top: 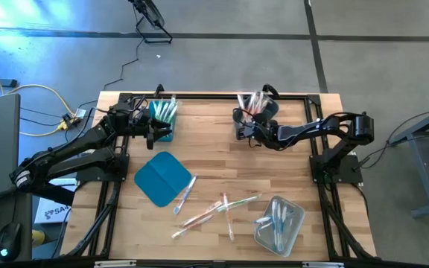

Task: Pick & Place Toothbrushes
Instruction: Put the orange toothbrush into the dark gray bin, then put the blue toothbrush into the light gray bin

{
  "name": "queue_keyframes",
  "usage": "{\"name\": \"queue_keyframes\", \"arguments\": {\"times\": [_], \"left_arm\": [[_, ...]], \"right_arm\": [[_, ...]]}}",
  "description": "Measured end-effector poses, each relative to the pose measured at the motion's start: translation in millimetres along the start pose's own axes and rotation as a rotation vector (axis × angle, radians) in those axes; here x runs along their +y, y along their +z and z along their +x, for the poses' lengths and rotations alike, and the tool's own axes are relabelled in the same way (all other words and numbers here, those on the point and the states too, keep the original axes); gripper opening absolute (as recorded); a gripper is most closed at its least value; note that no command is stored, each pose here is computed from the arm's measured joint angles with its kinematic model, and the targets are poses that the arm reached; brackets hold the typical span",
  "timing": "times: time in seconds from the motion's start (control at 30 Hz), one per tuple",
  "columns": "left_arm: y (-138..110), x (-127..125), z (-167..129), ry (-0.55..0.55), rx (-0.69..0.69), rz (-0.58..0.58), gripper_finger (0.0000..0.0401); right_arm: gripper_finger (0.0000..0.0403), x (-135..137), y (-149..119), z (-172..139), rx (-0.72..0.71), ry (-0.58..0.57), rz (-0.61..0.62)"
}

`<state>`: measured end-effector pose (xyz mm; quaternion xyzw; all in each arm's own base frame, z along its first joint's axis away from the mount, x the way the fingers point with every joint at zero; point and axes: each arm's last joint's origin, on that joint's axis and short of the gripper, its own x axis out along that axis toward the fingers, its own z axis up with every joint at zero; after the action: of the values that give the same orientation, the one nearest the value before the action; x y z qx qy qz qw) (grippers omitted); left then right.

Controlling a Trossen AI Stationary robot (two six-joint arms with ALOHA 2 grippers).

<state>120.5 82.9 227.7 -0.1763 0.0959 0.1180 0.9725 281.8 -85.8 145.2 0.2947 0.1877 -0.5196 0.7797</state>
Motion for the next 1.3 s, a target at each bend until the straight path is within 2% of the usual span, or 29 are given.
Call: {"name": "queue_keyframes", "arguments": {"times": [0.2,0.33,0.63,0.83,1.07,1.3], "left_arm": [[0,0,0,-0.001,0.0,0.0,0.0157],[0,0,0,-0.001,0.0,0.0,0.0157],[0,0,0,-0.004,0.001,0.0,0.0157],[0,0,0,-0.004,0.001,0.0,0.0157],[0,0,0,-0.003,0.0,0.0,0.0157],[0,0,0,-0.003,0.0,0.0,0.0157]], "right_arm": [[0.01,1,2,-2,-0.012,0.006,0.008],[0.0111,4,12,-13,-0.084,0.018,-0.01],[0.0083,8,36,-48,-0.16,0.119,-0.162],[0.0056,10,47,-70,-0.127,0.273,-0.2],[0.0013,14,45,-86,-0.064,0.447,-0.355],[0.0004,19,39,-92,0.067,0.73,-0.539]]}}
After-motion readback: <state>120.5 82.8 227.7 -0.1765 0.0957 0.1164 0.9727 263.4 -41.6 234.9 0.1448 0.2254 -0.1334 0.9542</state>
